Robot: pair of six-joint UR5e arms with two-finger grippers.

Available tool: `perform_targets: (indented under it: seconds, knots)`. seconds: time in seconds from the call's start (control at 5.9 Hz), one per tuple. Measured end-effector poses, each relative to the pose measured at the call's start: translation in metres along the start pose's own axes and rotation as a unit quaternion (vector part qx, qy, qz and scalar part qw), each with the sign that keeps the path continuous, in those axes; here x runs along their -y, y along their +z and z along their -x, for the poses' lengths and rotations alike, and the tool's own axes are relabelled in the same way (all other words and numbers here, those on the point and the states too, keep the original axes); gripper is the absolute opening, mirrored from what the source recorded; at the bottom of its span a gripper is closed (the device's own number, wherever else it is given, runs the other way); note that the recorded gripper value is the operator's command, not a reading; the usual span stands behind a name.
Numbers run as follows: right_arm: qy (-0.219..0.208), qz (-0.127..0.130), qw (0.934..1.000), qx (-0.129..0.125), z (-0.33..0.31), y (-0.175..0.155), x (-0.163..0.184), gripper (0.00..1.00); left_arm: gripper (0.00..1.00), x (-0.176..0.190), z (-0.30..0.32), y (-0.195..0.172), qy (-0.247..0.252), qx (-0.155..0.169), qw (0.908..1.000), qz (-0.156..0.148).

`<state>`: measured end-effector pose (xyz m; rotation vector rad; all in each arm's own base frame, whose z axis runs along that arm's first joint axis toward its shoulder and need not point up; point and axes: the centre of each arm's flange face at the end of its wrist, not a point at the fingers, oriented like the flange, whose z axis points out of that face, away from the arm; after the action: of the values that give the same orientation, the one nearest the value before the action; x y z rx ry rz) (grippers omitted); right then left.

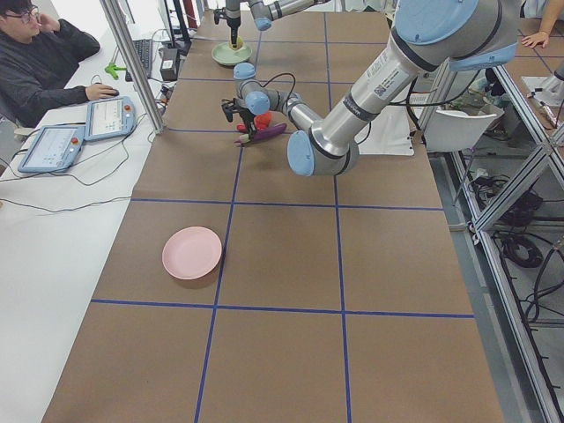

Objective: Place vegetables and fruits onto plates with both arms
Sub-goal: 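Release the peach on the green plate while the left gripper lifts the eggplant, then lower the eggplant onto the pink plate while the right gripper reaches toward the pomegranate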

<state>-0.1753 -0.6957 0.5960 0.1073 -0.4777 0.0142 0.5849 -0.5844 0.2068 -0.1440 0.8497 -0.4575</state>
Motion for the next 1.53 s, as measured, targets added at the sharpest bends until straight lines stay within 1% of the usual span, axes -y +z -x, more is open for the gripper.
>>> perform_targets:
  seconds: [0.17,0.34,0.51,0.68,0.85,1.02,1.19,1.36,1.53]
  knots:
    - [-0.001,0.003,0.9999,-0.010,-0.002,0.008,-0.004,0.19,0.00,0.024,0.003,-0.016,-0.013,-0.003,0.9999,-0.001]
    - [-0.001,0.004,0.9999,-0.015,-0.004,0.012,-0.006,0.99,0.00,0.050,0.009,-0.035,-0.028,-0.002,0.9996,-0.001]
    - [0.000,0.002,0.9999,-0.015,-0.004,0.011,-0.005,1.00,0.00,0.074,0.016,-0.051,-0.033,0.001,0.9995,-0.004]
    - [0.002,-0.005,1.0000,0.001,0.001,-0.004,0.000,1.00,0.00,0.100,0.026,-0.065,-0.024,0.006,0.9996,-0.010]
    - [0.005,-0.009,0.9993,0.037,0.011,-0.028,0.005,1.00,0.00,0.134,0.041,-0.084,-0.007,0.019,0.9995,-0.023]
    - [0.018,-0.009,0.9963,0.083,0.027,-0.054,0.010,1.00,0.00,0.179,0.067,-0.106,0.016,0.041,0.9984,-0.036]
    - [0.049,-0.006,0.9910,0.124,0.058,-0.083,0.012,1.00,0.00,0.233,0.112,-0.125,0.039,0.065,0.9960,-0.049]
    - [0.082,0.000,0.9852,0.151,0.098,-0.112,0.006,1.00,0.00,0.286,0.165,-0.141,0.059,0.085,0.9929,-0.058]
    - [0.102,0.011,0.9816,0.161,0.143,-0.141,-0.010,1.00,0.00,0.331,0.213,-0.148,0.075,0.103,0.9899,-0.062]
